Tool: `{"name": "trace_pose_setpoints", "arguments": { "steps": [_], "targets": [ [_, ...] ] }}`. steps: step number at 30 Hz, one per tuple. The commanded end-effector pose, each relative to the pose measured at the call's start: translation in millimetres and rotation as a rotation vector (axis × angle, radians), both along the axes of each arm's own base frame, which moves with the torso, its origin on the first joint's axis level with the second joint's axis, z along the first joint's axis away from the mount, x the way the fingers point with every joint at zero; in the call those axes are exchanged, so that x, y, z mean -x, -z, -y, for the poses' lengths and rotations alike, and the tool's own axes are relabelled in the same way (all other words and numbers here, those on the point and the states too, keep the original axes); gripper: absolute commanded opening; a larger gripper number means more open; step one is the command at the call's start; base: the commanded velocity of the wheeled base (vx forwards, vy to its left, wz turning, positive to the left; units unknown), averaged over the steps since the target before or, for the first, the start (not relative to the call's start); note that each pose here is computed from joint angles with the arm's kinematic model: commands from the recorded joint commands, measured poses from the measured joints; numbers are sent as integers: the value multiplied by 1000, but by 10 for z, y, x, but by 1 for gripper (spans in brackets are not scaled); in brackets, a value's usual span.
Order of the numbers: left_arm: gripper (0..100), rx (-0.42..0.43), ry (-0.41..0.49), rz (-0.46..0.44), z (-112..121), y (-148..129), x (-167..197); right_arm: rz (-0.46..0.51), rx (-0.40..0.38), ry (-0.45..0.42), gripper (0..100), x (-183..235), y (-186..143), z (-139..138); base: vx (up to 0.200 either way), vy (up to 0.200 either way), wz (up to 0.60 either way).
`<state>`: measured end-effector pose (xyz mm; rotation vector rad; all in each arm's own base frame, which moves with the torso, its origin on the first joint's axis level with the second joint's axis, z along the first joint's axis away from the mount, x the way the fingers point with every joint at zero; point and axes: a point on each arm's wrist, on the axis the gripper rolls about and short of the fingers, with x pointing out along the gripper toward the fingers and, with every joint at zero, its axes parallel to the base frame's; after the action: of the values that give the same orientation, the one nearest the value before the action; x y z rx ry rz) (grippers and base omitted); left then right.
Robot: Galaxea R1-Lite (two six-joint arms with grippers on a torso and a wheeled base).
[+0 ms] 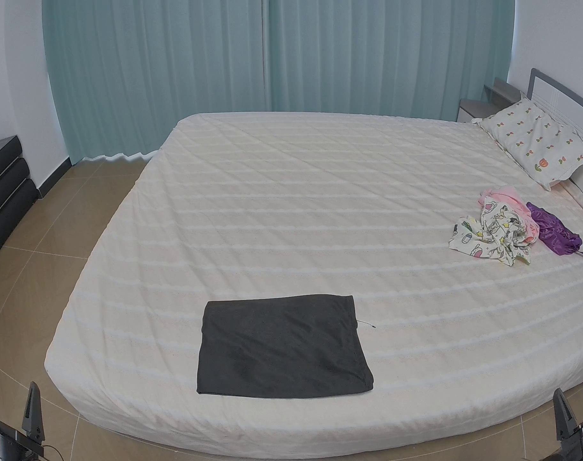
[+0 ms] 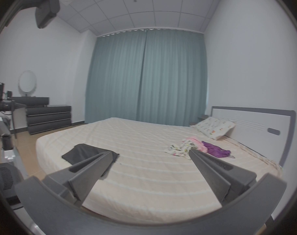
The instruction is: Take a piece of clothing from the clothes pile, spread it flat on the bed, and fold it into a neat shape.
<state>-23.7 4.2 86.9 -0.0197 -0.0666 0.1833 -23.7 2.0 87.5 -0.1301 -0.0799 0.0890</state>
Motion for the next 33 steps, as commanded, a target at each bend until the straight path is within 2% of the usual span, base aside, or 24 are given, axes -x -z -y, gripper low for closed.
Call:
{"name": "trace_pose_setpoints", "arguments": {
  "steps": [1,8,10,13,18,33],
  "targets": [
    [100,-2,13,-4,3,51,-4,-20,6,-35,100,-5,61,-9,0,0,0],
    [100,10,39,-2,8,48,-4,-28,-35,6,100,-7,65,1,0,0,0],
    [100,15,104,-1,23,48,-6,-101,-106,79,100,-5,120,17,0,0,0],
    [100,7,173,-69,38,116,-8,-119,-147,90,100,9,118,19,0,0,0],
    [100,-42,215,-71,48,114,-8,-112,-138,92,100,7,114,20,0,0,0],
    [100,-34,194,-69,44,113,-8,-109,-135,89,100,7,115,19,0,0,0]
  ]
}}
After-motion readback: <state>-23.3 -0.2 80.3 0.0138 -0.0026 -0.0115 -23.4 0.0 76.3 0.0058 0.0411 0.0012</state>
